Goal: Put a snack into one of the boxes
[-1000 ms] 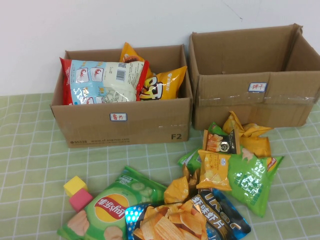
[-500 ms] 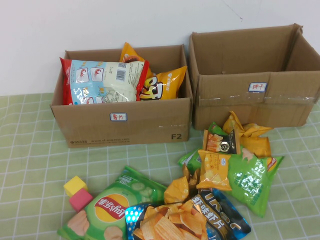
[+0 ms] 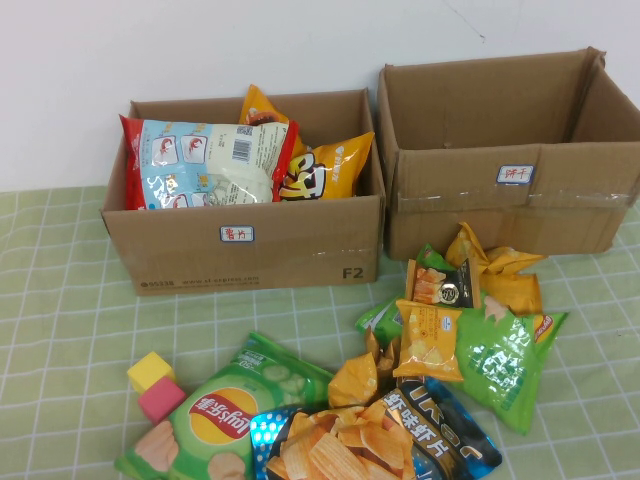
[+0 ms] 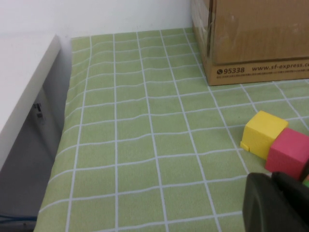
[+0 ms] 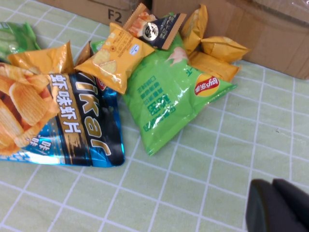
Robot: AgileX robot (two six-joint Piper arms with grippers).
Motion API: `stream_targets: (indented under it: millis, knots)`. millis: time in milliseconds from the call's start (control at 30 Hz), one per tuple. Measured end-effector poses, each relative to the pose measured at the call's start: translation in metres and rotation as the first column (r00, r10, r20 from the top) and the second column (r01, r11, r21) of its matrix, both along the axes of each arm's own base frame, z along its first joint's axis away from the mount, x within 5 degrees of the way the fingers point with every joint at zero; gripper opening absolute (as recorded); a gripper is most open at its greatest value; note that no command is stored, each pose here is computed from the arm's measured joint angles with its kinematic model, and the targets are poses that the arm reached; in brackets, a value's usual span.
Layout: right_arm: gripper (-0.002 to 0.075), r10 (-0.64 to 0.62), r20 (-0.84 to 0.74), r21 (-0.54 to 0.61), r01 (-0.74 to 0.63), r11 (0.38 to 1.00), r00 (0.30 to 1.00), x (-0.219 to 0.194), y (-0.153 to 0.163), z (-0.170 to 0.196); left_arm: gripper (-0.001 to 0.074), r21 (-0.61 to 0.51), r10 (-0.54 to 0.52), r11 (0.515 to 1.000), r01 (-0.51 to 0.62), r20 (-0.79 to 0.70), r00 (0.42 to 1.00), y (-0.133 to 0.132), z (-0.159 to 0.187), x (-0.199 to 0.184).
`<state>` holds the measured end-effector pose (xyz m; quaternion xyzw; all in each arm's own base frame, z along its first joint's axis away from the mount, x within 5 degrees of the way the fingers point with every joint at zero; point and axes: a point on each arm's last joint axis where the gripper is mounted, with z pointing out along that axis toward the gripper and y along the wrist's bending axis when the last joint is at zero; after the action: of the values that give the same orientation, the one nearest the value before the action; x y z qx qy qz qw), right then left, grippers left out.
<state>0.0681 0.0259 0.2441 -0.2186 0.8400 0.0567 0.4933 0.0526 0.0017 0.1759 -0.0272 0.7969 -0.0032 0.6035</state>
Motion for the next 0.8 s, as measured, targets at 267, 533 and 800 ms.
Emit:
stream_targets:
  millis: [267,533,800]
  knots:
    - [-0.0002,-0.002,0.010,-0.017,0.002,1.000,1.000,0.000,-0.001,0.000,-0.0002,-0.001,0.000,1.000,0.000,0.000,1.000,0.000,0.000,0.000]
    - [-0.0002,-0.184,0.128,0.040,0.181,0.983,0.975,-0.009,-0.017,-0.011,-0.0002,-0.012,0.001,1.000,-0.001,-0.002,1.000,0.000,0.000,0.000]
    - [-0.0002,-0.451,0.141,0.134,0.434,0.891,0.881,-0.018,-0.030,-0.069,-0.0002,-0.013,0.001,1.000,-0.001,-0.002,1.000,0.000,0.000,0.000]
